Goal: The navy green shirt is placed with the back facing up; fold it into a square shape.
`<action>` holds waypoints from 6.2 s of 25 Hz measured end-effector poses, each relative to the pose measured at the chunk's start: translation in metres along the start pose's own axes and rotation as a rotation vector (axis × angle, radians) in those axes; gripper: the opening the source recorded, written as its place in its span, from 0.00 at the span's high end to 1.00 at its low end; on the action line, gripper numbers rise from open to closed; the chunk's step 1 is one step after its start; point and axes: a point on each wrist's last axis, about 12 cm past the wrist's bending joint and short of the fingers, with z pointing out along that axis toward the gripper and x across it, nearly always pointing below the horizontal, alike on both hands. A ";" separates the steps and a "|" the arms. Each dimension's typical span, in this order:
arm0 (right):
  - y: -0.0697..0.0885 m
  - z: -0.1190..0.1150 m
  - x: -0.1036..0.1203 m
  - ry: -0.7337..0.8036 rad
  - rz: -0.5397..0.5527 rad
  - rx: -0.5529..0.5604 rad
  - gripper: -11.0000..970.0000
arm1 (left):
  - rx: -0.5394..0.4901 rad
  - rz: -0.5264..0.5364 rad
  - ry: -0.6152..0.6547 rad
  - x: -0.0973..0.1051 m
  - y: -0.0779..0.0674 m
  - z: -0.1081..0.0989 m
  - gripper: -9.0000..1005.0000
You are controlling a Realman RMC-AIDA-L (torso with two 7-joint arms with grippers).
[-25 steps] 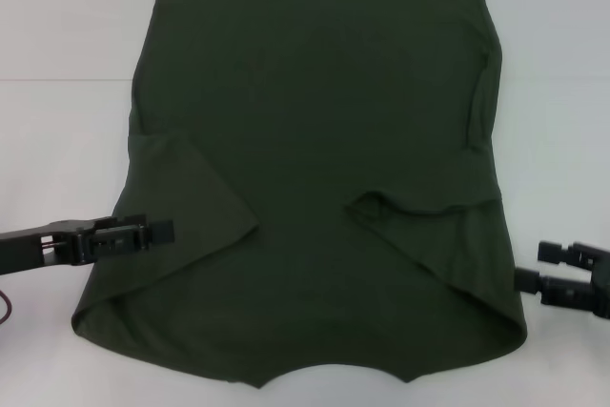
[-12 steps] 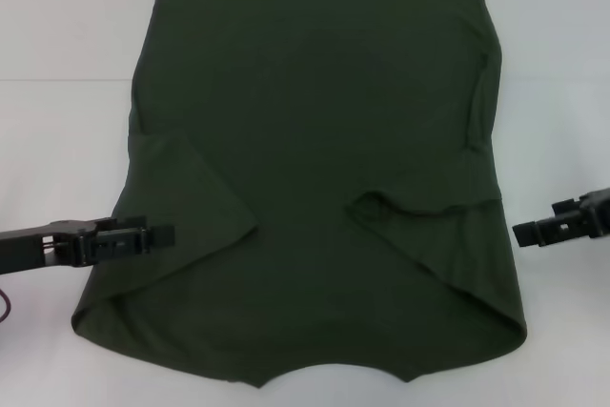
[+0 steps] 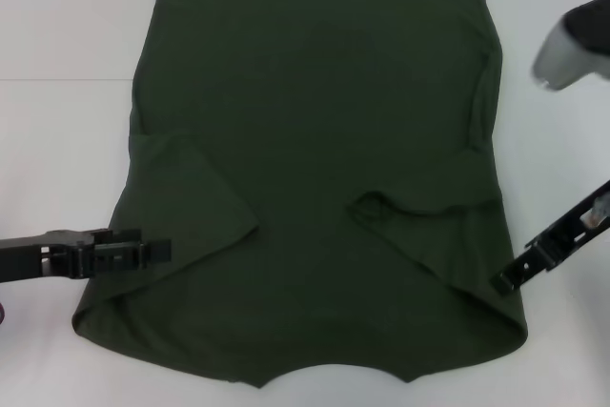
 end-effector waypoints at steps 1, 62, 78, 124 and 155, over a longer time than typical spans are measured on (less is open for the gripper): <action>0.002 0.002 -0.001 0.013 -0.010 0.007 0.08 | -0.001 0.000 0.001 0.000 0.000 0.000 0.09; 0.020 0.070 -0.011 0.117 -0.152 0.195 0.76 | 0.008 0.015 0.000 0.006 -0.001 0.000 0.09; 0.024 0.065 -0.013 0.115 -0.172 0.189 0.95 | 0.003 0.024 -0.001 0.005 -0.001 0.000 0.09; -0.042 0.064 0.084 -0.272 0.416 -0.206 0.97 | 0.005 -0.078 -0.032 0.013 0.000 -0.015 0.09; -0.050 0.065 0.089 -0.327 0.405 -0.230 0.97 | -0.338 -0.434 0.244 0.007 0.031 -0.022 0.09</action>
